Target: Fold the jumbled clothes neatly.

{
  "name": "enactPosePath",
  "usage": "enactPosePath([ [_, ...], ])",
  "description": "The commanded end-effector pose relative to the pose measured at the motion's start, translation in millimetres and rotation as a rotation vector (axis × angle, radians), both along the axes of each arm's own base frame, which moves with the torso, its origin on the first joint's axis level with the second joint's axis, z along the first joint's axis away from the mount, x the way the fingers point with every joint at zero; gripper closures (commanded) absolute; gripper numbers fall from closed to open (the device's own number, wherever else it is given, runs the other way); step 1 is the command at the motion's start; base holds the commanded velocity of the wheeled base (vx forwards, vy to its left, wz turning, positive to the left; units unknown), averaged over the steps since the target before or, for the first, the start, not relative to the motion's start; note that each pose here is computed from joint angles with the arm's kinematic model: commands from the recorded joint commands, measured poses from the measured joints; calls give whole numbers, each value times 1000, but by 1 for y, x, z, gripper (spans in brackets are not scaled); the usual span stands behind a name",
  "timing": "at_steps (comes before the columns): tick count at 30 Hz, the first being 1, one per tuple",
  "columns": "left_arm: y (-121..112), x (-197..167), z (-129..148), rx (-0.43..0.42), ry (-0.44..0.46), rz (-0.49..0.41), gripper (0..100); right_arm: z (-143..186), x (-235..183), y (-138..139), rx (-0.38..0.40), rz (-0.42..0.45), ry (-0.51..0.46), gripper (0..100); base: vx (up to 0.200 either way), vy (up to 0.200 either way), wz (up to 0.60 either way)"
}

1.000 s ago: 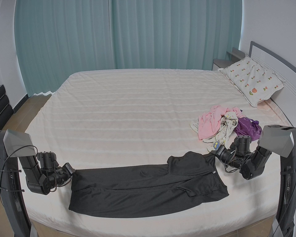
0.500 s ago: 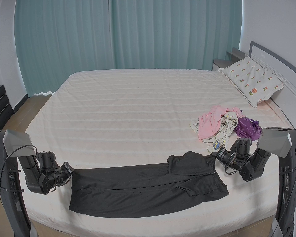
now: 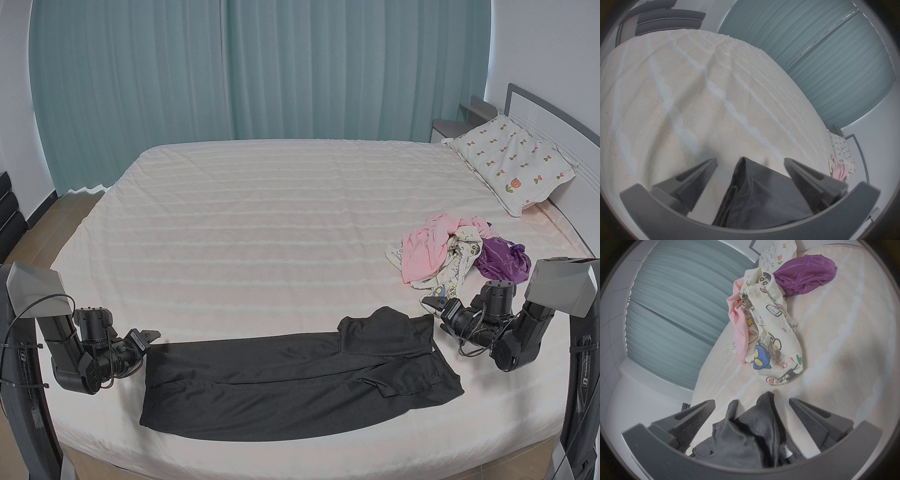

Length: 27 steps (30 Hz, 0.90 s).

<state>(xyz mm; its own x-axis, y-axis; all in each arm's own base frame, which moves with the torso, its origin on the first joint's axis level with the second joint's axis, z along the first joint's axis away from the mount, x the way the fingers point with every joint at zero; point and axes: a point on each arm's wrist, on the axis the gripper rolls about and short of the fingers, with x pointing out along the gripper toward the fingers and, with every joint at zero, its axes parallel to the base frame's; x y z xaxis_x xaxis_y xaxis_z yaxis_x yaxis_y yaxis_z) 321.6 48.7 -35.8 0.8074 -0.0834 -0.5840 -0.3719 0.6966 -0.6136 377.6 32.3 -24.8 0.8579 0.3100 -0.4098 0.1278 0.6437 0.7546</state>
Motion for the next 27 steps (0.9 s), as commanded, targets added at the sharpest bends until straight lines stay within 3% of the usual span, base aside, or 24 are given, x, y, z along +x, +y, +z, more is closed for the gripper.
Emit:
enactPosePath([
  [1, 1, 0, 2, -2, -6, 3, 0, 11, -9, 5, 6, 17, -6, 0, 0, 0, 0],
  [10, 6, 2, 11, -39, -36, 38, 0, 28, -24, 20, -50, 85, -71, 0, 0, 0, 0],
  [12, 8, 2, 12, -53, -42, 49, 0, 29, -29, 31, -92, 140, -106, 0, 0, 0, 0],
  [18, 8, 1, 11, -52, -34, 46, 0, 7, -22, 48, -237, 263, -96, 0, 0, 0, 0],
  [27, 8, 1, 11, -52, -34, 46, 0, -9, -14, 55, -317, 324, -78, 0, 0, 0, 0],
])
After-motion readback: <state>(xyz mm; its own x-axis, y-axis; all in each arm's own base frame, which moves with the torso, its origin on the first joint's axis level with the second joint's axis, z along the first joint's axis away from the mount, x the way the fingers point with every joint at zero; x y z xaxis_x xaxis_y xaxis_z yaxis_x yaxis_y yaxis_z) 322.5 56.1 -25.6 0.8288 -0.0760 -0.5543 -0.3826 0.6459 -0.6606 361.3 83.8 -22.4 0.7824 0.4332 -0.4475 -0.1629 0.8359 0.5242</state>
